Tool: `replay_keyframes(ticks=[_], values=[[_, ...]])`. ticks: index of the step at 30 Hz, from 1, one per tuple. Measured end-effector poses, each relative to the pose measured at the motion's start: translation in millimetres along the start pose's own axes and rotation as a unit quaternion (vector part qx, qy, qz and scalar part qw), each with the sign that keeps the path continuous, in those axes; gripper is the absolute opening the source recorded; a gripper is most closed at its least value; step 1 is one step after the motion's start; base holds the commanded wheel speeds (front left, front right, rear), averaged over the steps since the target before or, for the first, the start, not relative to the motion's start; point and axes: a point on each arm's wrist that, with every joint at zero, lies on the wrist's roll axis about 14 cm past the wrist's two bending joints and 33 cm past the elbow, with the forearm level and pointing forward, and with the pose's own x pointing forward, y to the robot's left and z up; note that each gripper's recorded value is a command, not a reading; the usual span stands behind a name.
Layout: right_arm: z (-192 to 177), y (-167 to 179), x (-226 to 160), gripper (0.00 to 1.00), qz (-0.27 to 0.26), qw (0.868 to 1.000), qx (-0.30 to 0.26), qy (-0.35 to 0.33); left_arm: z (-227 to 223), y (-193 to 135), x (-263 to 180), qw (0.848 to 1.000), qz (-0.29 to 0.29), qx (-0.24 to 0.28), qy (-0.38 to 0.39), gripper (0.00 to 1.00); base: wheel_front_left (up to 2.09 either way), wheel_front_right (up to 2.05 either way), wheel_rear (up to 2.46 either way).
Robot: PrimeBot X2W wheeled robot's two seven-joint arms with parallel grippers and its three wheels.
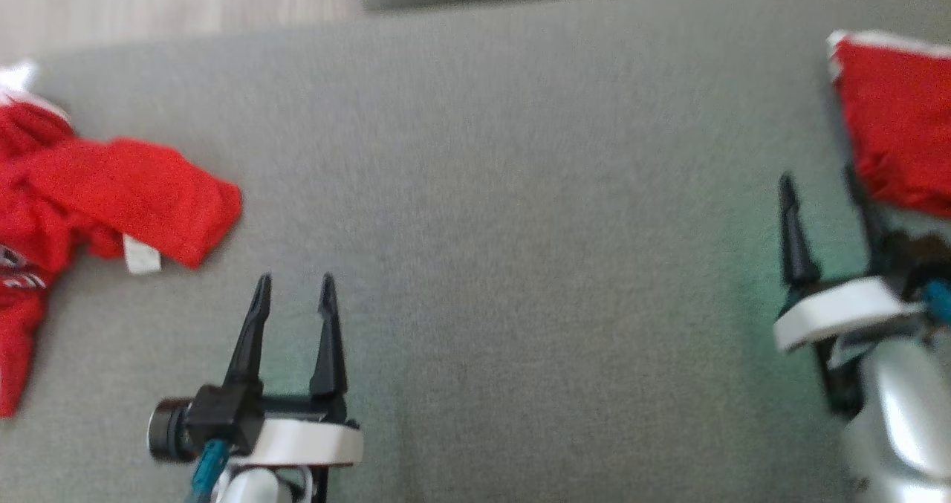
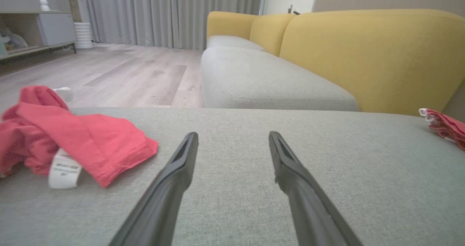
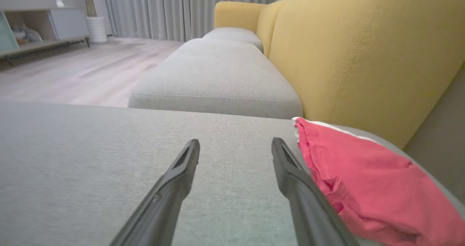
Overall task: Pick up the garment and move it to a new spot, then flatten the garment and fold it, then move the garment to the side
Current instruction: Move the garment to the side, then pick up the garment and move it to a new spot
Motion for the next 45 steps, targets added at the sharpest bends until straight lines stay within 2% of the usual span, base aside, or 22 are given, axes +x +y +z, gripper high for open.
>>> replay_keyframes(ticks=[2, 7, 15, 27, 45], values=[[4, 11, -13, 1.0, 0.0, 0.999, 0.037, -0.011, 8, 3, -9, 1.0, 0.009, 0.001, -0.011, 1.0, 0.0, 0.0, 0.0], [19, 42, -41, 1.0, 0.018, 0.996, 0.08, -0.036, 31, 6, -26, 0.999, 0.019, 0.012, -0.043, 1.0, 0.0, 0.0, 0.0], [52, 60, -55, 1.0, 0.04, 0.993, 0.074, -0.087, 41, 24, -44, 0.997, 0.047, 0.027, -0.058, 1.0, 0.0, 0.0, 0.0], [23, 70, -74, 1.0, 0.044, 0.993, 0.095, -0.047, 52, 22, -53, 0.996, 0.039, 0.032, -0.078, 1.0, 0.0, 0.0, 0.0], [15, 73, -77, 1.0, 0.048, 0.994, 0.094, -0.036, 36, 32, -53, 0.995, 0.068, 0.041, -0.052, 1.0, 0.0, 0.0, 0.0]])
